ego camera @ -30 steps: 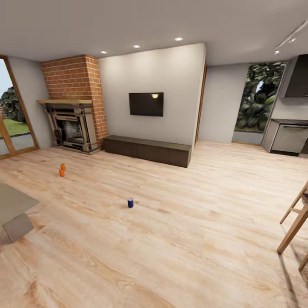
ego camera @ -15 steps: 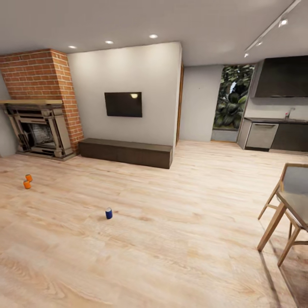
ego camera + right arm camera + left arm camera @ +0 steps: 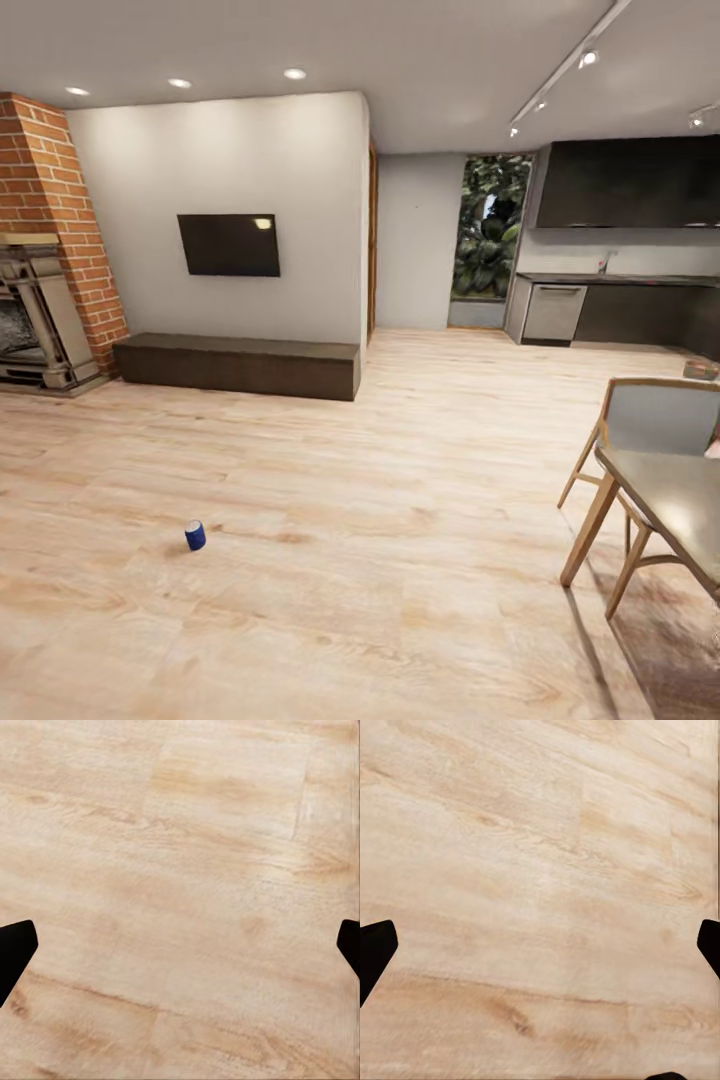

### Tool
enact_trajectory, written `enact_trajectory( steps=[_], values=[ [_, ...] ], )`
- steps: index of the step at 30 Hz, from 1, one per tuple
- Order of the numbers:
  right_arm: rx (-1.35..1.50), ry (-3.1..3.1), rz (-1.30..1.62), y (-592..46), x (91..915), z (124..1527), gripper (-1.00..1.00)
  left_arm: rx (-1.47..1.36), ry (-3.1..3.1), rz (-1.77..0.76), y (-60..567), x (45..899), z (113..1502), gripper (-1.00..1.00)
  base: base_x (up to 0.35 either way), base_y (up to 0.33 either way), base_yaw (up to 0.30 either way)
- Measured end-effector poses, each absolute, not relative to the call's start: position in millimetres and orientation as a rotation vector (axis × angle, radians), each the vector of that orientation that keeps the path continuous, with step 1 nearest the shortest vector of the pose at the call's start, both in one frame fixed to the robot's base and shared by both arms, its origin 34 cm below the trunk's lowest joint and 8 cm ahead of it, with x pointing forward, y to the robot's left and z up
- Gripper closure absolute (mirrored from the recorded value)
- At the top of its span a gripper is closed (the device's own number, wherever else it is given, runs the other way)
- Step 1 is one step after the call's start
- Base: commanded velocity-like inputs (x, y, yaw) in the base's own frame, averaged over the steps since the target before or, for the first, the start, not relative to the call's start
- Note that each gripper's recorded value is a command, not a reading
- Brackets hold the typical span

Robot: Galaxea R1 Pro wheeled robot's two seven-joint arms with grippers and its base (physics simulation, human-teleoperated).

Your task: Put the three can of soda from the living room inside the tash can in the kitchen.

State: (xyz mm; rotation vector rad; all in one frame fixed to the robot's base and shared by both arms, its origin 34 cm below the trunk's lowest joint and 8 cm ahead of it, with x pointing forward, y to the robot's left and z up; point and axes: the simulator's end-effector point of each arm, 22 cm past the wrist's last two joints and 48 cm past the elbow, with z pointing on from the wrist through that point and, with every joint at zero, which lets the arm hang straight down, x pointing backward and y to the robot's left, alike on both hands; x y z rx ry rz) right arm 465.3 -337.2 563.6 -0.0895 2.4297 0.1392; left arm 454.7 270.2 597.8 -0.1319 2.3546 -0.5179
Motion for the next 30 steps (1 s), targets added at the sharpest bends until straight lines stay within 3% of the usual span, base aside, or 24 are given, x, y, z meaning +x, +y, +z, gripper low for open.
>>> enact_trajectory(
  steps=[30],
  values=[
    [-0.09, 2.43, 0.14, -337.0, 465.3, 563.6, -1.0, -0.133, 2.358, -0.521, 268.8, 454.0, 597.1, -1.0, 0.344, -0.077, -0.27]
  ],
)
